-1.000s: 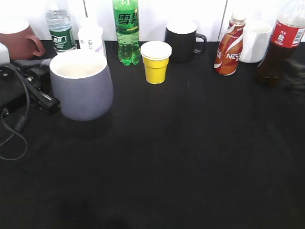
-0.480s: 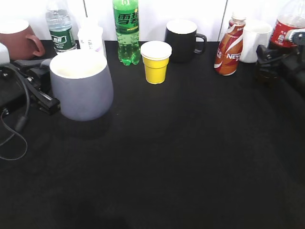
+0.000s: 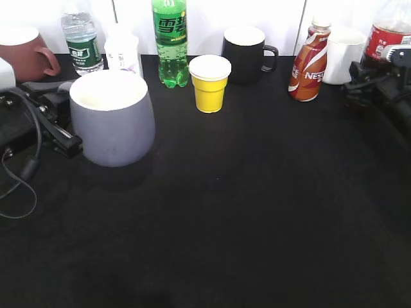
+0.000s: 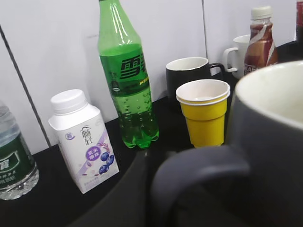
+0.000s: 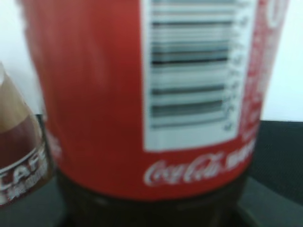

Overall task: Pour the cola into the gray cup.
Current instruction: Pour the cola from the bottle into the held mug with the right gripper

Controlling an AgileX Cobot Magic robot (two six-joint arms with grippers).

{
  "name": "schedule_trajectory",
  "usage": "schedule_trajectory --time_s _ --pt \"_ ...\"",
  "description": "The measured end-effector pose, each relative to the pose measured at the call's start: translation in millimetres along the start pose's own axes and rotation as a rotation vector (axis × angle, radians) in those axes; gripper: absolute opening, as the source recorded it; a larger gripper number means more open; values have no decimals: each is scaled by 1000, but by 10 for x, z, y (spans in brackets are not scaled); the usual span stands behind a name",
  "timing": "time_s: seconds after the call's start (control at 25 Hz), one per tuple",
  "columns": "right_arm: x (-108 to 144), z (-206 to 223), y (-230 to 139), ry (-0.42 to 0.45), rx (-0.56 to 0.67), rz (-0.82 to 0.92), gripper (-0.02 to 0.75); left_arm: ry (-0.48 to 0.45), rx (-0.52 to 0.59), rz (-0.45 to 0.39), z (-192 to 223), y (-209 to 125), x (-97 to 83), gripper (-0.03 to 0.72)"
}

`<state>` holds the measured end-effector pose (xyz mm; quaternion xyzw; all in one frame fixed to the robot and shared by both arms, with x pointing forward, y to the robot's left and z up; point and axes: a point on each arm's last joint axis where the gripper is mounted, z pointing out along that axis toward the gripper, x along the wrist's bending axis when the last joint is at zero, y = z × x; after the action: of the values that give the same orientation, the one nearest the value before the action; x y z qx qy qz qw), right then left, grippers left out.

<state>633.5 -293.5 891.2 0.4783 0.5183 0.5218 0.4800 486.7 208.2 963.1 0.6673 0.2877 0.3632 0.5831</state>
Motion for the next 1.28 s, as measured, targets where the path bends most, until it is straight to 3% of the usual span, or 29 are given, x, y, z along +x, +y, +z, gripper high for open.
schedule_trajectory --time_s 0.08,0.24,0.36,0.52,0.68,0.84,1.04,1.28 --pt "33 -152 188 21 2 -12 393 0 0 0 0 0 0 49" --pt "294 -466 913 233 -163 -138 393 -2 0 1 0 0 -2 49" --pt "794 -638 1305 382 -270 -156 393 -45 0 -14 1 1 -44 48" --pt "1510 -821 1219 590 -243 -330 392 -115 -14 -6 8 20 -137 48" --pt "1697 -801 1089 637 -276 -598 387 -213 -14 42 -2 17 -235 48" --pt "1733 -791 1031 642 -365 -860 387 -222 -13 46 -4 16 -242 48" --pt "1793 -838 1045 707 -445 -931 387 -238 -12 54 -7 14 -256 48" --pt "1812 -848 1055 696 -531 -1080 386 -315 -53 40 -25 52 -327 48"
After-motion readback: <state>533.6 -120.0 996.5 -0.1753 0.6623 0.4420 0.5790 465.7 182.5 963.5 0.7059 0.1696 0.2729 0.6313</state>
